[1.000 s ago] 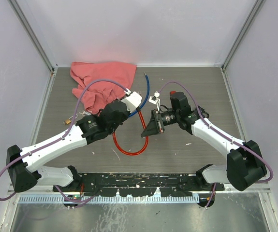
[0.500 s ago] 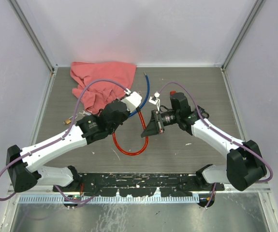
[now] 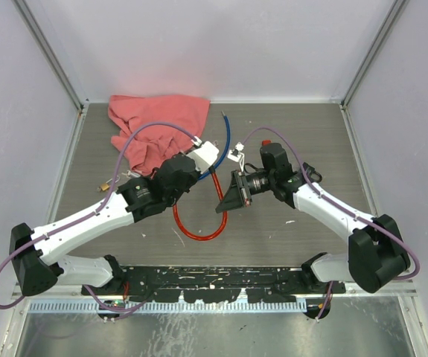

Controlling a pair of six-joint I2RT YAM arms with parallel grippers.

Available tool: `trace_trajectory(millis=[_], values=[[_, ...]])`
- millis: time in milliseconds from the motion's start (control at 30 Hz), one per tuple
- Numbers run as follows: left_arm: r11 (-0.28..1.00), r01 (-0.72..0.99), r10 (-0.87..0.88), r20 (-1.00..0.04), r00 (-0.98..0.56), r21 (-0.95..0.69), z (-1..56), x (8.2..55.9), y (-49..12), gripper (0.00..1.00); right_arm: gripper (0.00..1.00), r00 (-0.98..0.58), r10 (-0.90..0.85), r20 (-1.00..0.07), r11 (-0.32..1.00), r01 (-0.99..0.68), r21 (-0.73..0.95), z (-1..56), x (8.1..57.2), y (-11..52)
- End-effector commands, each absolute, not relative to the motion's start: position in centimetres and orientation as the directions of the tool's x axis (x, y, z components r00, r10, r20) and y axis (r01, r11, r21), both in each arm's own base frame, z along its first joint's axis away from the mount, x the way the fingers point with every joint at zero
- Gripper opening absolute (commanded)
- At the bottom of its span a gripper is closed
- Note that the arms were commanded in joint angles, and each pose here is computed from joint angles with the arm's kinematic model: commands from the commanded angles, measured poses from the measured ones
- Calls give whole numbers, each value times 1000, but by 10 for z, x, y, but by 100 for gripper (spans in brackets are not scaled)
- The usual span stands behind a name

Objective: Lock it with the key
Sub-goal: Lock the lock.

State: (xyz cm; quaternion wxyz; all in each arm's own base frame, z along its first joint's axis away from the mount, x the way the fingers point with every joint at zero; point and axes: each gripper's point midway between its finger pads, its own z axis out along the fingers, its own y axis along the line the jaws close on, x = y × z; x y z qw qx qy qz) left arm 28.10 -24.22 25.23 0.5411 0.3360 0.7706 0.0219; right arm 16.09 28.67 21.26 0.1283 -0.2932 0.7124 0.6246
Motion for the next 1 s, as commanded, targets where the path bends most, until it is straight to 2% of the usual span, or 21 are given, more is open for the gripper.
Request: trace_trajectory(millis=[0,267,567,967], values=[[806,479,459,-878,-134,348,275,285,-254,0,1,-752,-282,-596,-64,-605,793,235,150,290],[786,491,489,-864,-122,376,270,281,-250,0,1,-768,-266,-583,-62,-590,805,242,154,288],[734,504,570,-816,-93,456,262,277,-251,0,1,-813,-269,-517,-56,-522,851,250,158,290],[650,516,686,-724,-79,559,251,273,-236,0,1,-804,-266,-532,-102,-525,845,280,148,286]])
